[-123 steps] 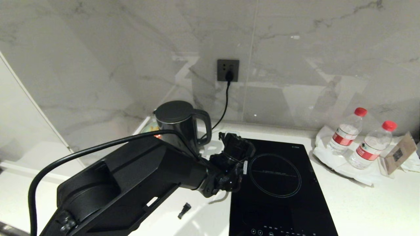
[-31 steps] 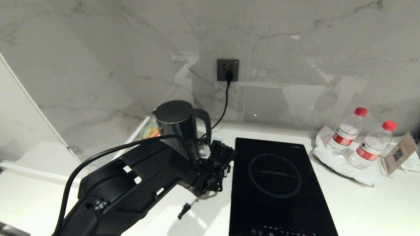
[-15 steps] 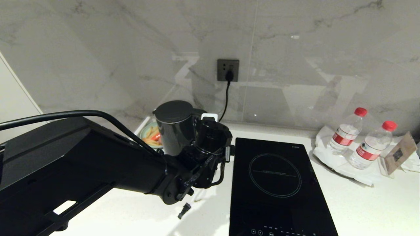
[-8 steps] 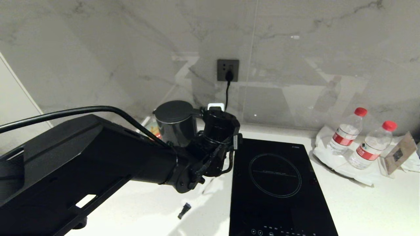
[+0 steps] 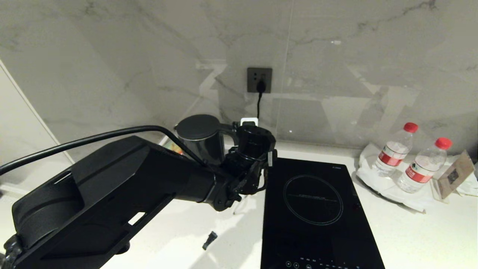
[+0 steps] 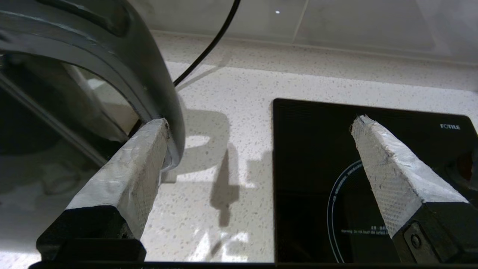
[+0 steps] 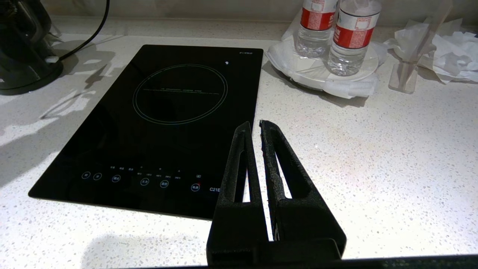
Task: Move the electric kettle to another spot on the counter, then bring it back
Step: Pick up the kettle
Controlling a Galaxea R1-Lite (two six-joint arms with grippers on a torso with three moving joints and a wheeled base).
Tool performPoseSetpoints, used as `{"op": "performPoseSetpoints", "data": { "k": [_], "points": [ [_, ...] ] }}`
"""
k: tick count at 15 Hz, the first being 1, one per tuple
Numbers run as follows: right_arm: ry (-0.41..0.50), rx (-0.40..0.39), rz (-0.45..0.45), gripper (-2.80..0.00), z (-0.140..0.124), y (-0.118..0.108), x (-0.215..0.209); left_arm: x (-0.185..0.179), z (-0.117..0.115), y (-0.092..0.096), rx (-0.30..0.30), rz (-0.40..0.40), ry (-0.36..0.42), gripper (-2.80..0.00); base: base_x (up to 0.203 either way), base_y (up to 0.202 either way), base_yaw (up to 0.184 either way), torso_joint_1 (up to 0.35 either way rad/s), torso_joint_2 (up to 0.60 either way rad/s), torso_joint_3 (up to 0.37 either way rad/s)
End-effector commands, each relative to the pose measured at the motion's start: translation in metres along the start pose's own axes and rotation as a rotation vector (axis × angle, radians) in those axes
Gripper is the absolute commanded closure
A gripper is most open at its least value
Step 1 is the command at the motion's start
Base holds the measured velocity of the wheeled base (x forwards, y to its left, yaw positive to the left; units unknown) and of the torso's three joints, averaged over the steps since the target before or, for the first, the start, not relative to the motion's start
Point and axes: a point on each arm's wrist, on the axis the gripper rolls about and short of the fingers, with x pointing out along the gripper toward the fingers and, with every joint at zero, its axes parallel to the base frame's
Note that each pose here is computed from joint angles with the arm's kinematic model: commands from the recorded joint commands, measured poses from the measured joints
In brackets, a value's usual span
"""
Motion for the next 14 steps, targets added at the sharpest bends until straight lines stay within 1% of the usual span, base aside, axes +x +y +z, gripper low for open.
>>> {"op": "performPoseSetpoints", "data": {
  "k": [1,5,8,12,14],
  "points": [
    [0.001,0.001,0.000,0.00,0.000,0.000,0.000,0.012,-0.007,-0.001,-0.001,0.014,0.001,-2.80,0.000,0.000,0.000,0.000,0.00,0.000],
    [0.001,0.001,0.000,0.00,0.000,0.000,0.000,0.025,-0.007,0.003,0.007,0.031,-0.007,-2.80,0.000,0.000,0.000,0.000,0.00,0.000],
    [0.000,0.001,0.000,0.00,0.000,0.000,0.000,0.024,-0.006,0.004,0.007,0.033,-0.007,-2.80,0.000,0.000,0.000,0.000,0.00,0.000],
    [0.001,0.001,0.000,0.00,0.000,0.000,0.000,0.014,-0.007,-0.005,0.013,0.012,-0.001,-2.80,0.000,0.000,0.000,0.000,0.00,0.000],
    [0.001,0.001,0.000,0.00,0.000,0.000,0.000,0.005,-0.007,-0.013,0.012,-0.005,-0.002,-2.80,0.000,0.000,0.000,0.000,0.00,0.000]
  ]
}}
